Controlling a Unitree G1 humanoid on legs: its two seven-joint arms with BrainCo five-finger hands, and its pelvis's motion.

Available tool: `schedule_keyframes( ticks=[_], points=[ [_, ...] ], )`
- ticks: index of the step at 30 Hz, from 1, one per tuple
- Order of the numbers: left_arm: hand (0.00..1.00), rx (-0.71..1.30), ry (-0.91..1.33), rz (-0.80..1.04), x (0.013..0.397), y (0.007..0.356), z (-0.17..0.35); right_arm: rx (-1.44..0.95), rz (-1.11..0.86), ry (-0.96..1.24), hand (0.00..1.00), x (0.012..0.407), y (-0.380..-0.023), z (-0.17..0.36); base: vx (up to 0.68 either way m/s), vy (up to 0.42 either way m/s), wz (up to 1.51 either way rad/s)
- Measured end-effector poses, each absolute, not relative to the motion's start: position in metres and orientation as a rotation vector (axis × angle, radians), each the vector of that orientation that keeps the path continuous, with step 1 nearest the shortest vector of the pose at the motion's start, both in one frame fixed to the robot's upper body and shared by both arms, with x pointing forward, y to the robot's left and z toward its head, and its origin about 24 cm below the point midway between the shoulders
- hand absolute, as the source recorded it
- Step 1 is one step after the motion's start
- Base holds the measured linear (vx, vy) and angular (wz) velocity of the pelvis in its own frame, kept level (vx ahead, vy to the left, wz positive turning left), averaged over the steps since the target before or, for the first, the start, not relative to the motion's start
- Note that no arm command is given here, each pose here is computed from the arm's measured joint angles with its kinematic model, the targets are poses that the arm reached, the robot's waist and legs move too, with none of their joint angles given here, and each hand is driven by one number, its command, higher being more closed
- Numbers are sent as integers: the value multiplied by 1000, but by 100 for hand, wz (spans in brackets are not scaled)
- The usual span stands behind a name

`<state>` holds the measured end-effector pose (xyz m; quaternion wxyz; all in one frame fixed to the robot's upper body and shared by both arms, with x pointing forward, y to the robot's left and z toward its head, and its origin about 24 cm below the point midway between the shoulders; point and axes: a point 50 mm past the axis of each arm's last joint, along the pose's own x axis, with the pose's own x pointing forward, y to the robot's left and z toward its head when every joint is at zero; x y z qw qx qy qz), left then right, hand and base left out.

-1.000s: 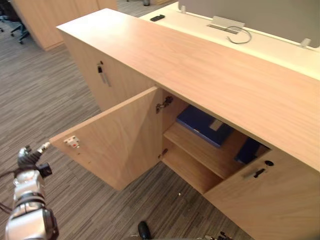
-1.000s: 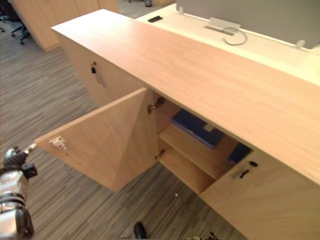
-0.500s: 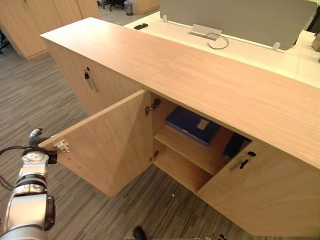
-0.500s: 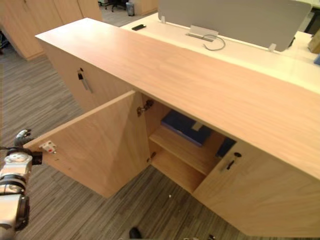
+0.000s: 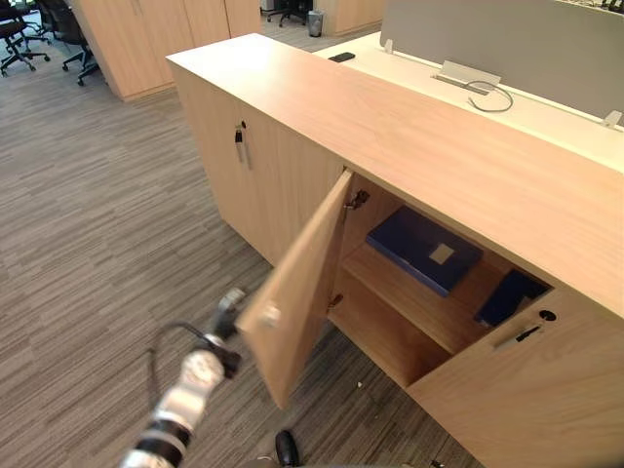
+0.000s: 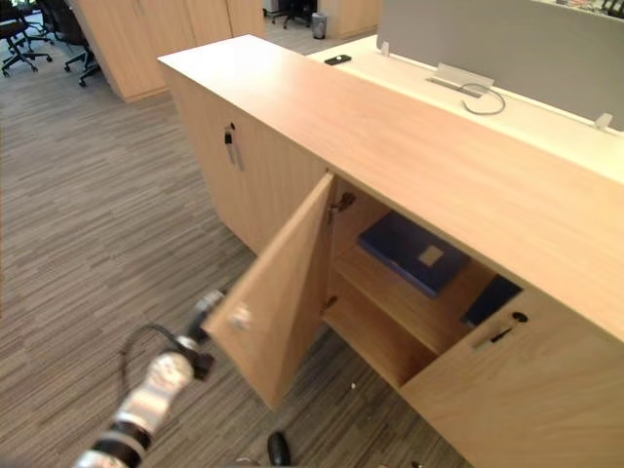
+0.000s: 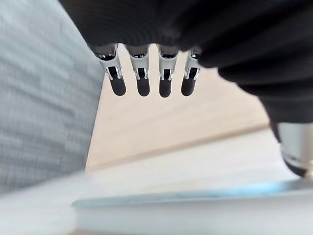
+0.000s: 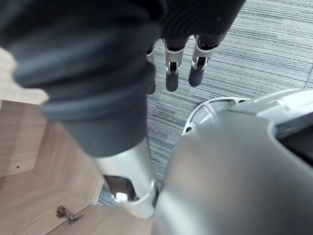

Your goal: Walk over to the cabinet, pick up the folder, carry it to the office cabinet, place the folder inside the office cabinet, then close the office cabinet door

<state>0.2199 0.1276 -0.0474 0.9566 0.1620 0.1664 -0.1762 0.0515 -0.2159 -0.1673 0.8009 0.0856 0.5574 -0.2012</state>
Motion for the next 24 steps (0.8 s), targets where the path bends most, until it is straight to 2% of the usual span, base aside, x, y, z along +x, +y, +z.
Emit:
schedule_keyframes(
  ticks=[2, 6, 16, 24],
  points=[
    [0, 238, 349, -504, 196, 91, -52, 165, -408, 1192, 0, 56, -215, -167, 28, 15, -8],
    [0, 141, 327, -542, 190, 79, -46, 159, -400, 1199, 0, 57, -214, -167, 19, -42, -7],
    [0, 78, 387, -466, 182, 94, -56, 95, -330, 1197, 0, 67, -213, -166, -10, -61, -11],
    [0, -225, 747, -194, 150, 138, -115, 73, -295, 1206, 0, 71, -211, -167, -65, -50, -52]
  ],
)
